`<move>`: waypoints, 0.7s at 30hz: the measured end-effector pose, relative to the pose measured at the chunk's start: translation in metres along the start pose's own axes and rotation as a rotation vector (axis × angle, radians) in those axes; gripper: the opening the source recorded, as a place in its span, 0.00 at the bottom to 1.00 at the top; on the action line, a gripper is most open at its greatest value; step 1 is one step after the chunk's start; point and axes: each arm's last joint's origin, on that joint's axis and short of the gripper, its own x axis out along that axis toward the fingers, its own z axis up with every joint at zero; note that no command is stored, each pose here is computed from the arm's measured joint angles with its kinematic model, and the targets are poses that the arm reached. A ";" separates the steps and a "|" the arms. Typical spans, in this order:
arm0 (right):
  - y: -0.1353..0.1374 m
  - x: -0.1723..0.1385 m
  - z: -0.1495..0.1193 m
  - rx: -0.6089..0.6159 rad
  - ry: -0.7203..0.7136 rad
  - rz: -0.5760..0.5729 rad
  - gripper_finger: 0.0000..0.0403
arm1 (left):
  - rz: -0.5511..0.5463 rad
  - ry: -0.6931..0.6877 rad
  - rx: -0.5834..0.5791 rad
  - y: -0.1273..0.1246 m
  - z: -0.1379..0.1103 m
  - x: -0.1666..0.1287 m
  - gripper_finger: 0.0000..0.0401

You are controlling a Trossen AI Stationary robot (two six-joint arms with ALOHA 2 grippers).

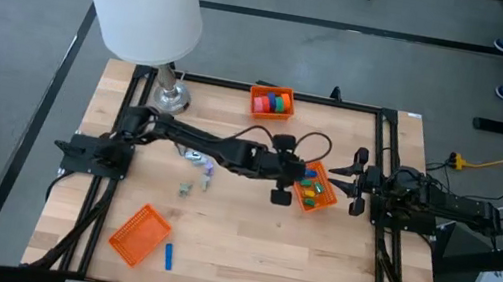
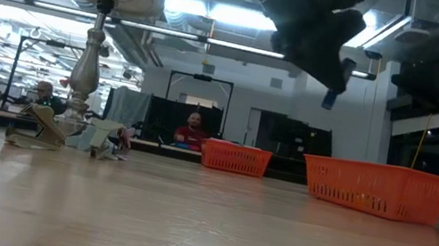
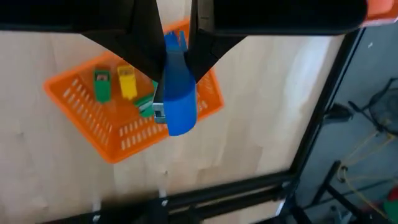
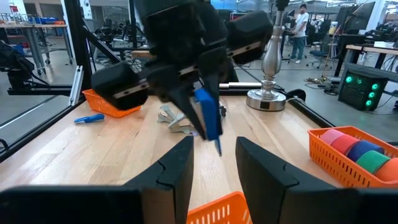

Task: Pick and place Stapler, Stapler remover, tape
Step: Put the blue stapler into the middle orange bin

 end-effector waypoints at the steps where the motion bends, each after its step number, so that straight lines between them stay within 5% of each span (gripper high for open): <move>1: 0.000 0.000 0.000 0.000 0.001 0.000 0.31 | -0.001 -0.003 0.003 -0.001 0.000 0.002 0.12; 10: 0.000 0.000 0.000 0.000 0.000 0.000 0.31 | -0.011 -0.018 -0.036 -0.007 -0.012 0.031 0.12; 21: 0.000 0.000 0.000 0.000 0.000 -0.001 0.31 | -0.122 -0.318 -0.140 -0.006 0.013 0.032 0.12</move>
